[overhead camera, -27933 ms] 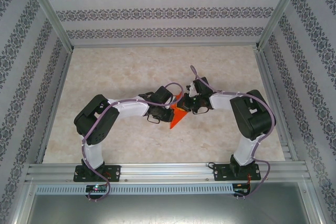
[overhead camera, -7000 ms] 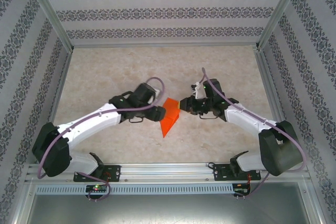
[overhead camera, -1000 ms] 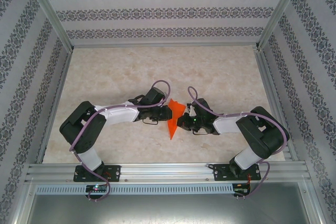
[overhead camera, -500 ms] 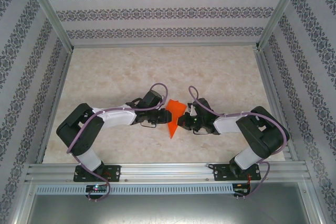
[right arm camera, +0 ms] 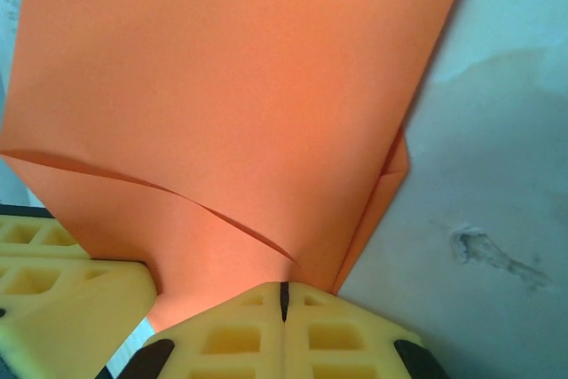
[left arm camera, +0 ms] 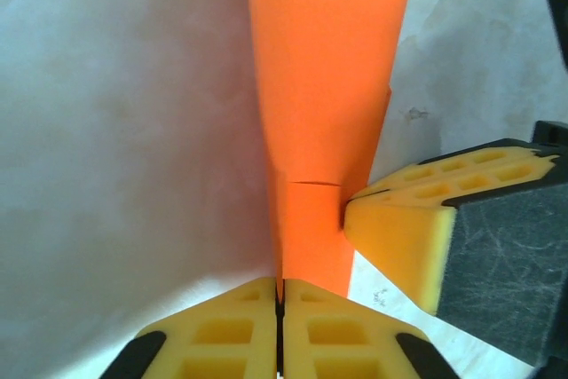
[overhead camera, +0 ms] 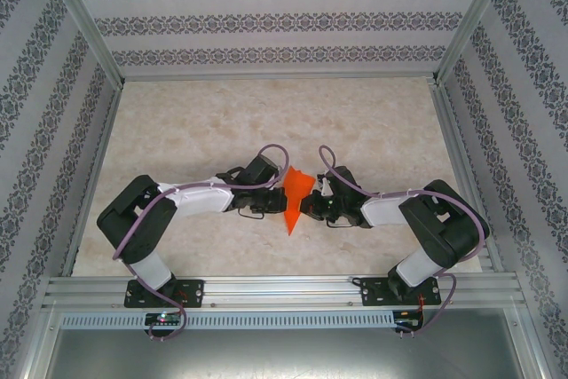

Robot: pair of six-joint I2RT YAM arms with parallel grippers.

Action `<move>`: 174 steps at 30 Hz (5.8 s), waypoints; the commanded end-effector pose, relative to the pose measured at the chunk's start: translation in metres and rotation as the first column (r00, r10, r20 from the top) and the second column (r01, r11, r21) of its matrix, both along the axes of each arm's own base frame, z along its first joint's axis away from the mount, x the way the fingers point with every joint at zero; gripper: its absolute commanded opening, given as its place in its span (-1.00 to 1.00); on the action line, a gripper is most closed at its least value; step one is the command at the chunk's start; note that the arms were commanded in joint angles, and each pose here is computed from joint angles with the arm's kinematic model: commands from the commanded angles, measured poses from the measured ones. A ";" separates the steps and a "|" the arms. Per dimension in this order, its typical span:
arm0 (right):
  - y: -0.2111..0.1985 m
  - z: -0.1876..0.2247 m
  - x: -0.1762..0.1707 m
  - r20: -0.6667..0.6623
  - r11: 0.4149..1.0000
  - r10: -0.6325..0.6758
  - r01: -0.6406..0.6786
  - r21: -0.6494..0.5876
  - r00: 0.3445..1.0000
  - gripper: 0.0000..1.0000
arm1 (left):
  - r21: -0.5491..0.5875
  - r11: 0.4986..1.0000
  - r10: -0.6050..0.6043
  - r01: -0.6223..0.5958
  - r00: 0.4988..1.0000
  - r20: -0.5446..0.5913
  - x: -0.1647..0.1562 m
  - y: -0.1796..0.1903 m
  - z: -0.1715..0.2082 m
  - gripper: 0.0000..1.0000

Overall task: Fold a paper plane with a square sheet of paper (pick it up from the middle)
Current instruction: Fold the wing for the fifth time at the center of the table.

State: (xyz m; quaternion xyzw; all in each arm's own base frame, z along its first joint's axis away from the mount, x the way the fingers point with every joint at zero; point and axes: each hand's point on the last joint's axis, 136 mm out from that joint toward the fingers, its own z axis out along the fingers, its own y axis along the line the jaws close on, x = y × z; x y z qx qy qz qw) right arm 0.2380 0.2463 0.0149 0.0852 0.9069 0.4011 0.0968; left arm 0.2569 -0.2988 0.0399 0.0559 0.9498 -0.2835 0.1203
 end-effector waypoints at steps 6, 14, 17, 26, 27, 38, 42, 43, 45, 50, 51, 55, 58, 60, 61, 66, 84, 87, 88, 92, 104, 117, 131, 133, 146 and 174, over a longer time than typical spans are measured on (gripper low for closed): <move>-0.019 -0.026 -0.013 -0.082 0.996 -0.042 0.036 -0.076 0.996 -1.00 | 0.152 0.987 -0.053 0.050 0.998 0.015 -0.001 0.003 -0.011 -0.86; -0.018 -0.025 -0.013 -0.079 0.997 -0.043 0.038 -0.061 0.996 -1.00 | 0.071 0.994 -0.078 0.077 0.997 0.009 -0.001 -0.020 -0.002 -0.86; -0.017 -0.025 -0.014 -0.078 0.997 -0.041 0.036 -0.061 0.996 -1.00 | 0.045 0.995 -0.085 0.085 0.996 0.006 -0.002 -0.026 0.001 -0.86; -0.017 -0.026 -0.013 -0.076 0.998 -0.041 0.037 -0.053 0.996 -1.00 | -0.022 0.995 -0.098 0.098 0.995 0.001 -0.002 -0.039 0.012 -0.83; -0.016 -0.026 -0.013 -0.075 0.998 -0.040 0.036 -0.052 0.996 -1.00 | -0.029 0.995 -0.099 0.099 0.995 -0.002 -0.002 -0.040 0.012 -0.83; -0.016 -0.024 -0.013 -0.065 0.999 -0.042 0.040 -0.035 0.997 -1.00 | -0.051 0.993 -0.106 0.105 0.994 -0.023 -0.002 -0.047 0.004 -0.82; -0.015 -0.022 -0.012 -0.059 0.999 -0.043 0.041 -0.023 0.997 -1.00 | -0.047 0.994 -0.102 0.101 0.994 -0.025 -0.002 -0.046 0.000 -0.82; -0.015 -0.022 -0.012 -0.059 0.999 -0.044 0.043 -0.018 0.997 -1.00 | -0.044 0.994 -0.097 0.096 0.995 -0.029 -0.002 -0.046 -0.002 -0.82; -0.014 -0.020 -0.011 -0.056 0.999 -0.047 0.047 -0.002 0.997 -1.00 | -0.042 0.996 -0.086 0.085 0.996 -0.032 0.000 -0.044 -0.006 -0.82; -0.012 -0.015 -0.010 -0.055 0.998 -0.057 0.059 0.032 0.997 -1.00 | -0.050 0.997 -0.063 0.060 0.997 -0.041 0.004 -0.045 -0.012 -0.81; -0.013 -0.014 -0.010 -0.053 0.997 -0.060 0.062 0.035 0.997 -1.00 | -0.055 0.997 -0.060 0.058 0.997 -0.040 0.004 -0.045 -0.012 -0.81; -0.014 -0.012 -0.009 -0.056 0.996 -0.072 0.074 0.048 0.996 -1.00 | -0.048 0.998 -0.046 0.044 0.998 -0.049 0.005 -0.040 -0.019 -0.81; -0.014 -0.009 -0.007 -0.059 0.994 -0.083 0.086 0.063 0.995 -1.00 | -0.060 0.998 -0.035 0.031 0.998 -0.057 0.005 -0.038 -0.022 -0.81; -0.014 -0.010 -0.007 -0.068 0.993 -0.085 0.090 0.070 0.994 -1.00 | -0.073 0.997 -0.027 0.023 0.998 -0.057 0.006 -0.039 -0.022 -0.81; -0.013 -0.010 -0.007 -0.071 0.992 -0.089 0.095 0.078 0.993 -1.00 | -0.073 0.997 -0.025 0.021 0.998 -0.060 0.006 -0.039 -0.023 -0.81; -0.012 -0.003 -0.003 -0.062 0.989 -0.105 0.111 0.100 0.993 -1.00 | -0.048 0.999 -0.015 0.012 0.998 -0.065 0.007 -0.033 -0.031 -0.81; -0.019 0.009 0.006 -0.036 0.992 -0.114 0.116 0.051 0.993 -1.00 | -0.068 0.998 -0.017 0.012 0.998 -0.067 0.008 -0.033 -0.031 -0.82; -0.016 0.013 0.009 -0.025 0.992 -0.107 0.109 0.065 0.994 -1.00 | -0.094 0.995 -0.022 0.016 0.998 -0.063 0.008 -0.037 -0.027 -0.81; -0.015 0.015 0.010 -0.022 0.992 -0.105 0.106 0.070 0.994 -1.00 | -0.097 0.995 -0.023 0.017 0.998 -0.062 0.008 -0.037 -0.026 -0.81; -0.015 0.016 0.013 -0.020 0.992 -0.107 0.108 0.063 0.994 -1.00 | -0.102 0.994 -0.029 0.024 0.998 -0.048 0.010 -0.038 -0.022 -0.81; -0.020 -0.009 0.014 -0.069 0.994 -0.106 0.106 -0.003 0.992 -1.00 | -0.120 0.992 -0.034 0.031 0.999 -0.029 0.012 -0.041 -0.013 -0.81; -0.022 -0.020 0.009 -0.092 0.995 -0.096 0.093 -0.039 0.991 -1.00 | -0.140 0.989 -0.039 0.036 0.999 -0.019 0.020 -0.051 -0.005 -0.80; -0.023 -0.018 0.005 -0.086 0.995 -0.091 0.087 -0.043 0.992 -1.00 | -0.117 0.993 -0.035 0.031 0.999 -0.031 0.020 -0.047 -0.010 -0.80; -0.023 -0.018 0.005 -0.086 0.995 -0.092 0.088 -0.042 0.992 -1.00 | -0.093 0.995 -0.036 0.033 0.999 -0.030 0.021 -0.043 -0.015 -0.80; -0.022 -0.012 0.004 -0.076 0.996 -0.090 0.088 -0.029 0.993 -1.00 | -0.076 0.996 -0.049 0.045 0.998 -0.044 0.017 -0.041 -0.029 -0.62; -0.030 0.027 0.027 -0.007 0.996 -0.082 0.082 0.044 0.997 -0.93 | -0.113 0.988 -0.098 0.103 0.994 0.049 0.014 -0.039 -0.011 -0.69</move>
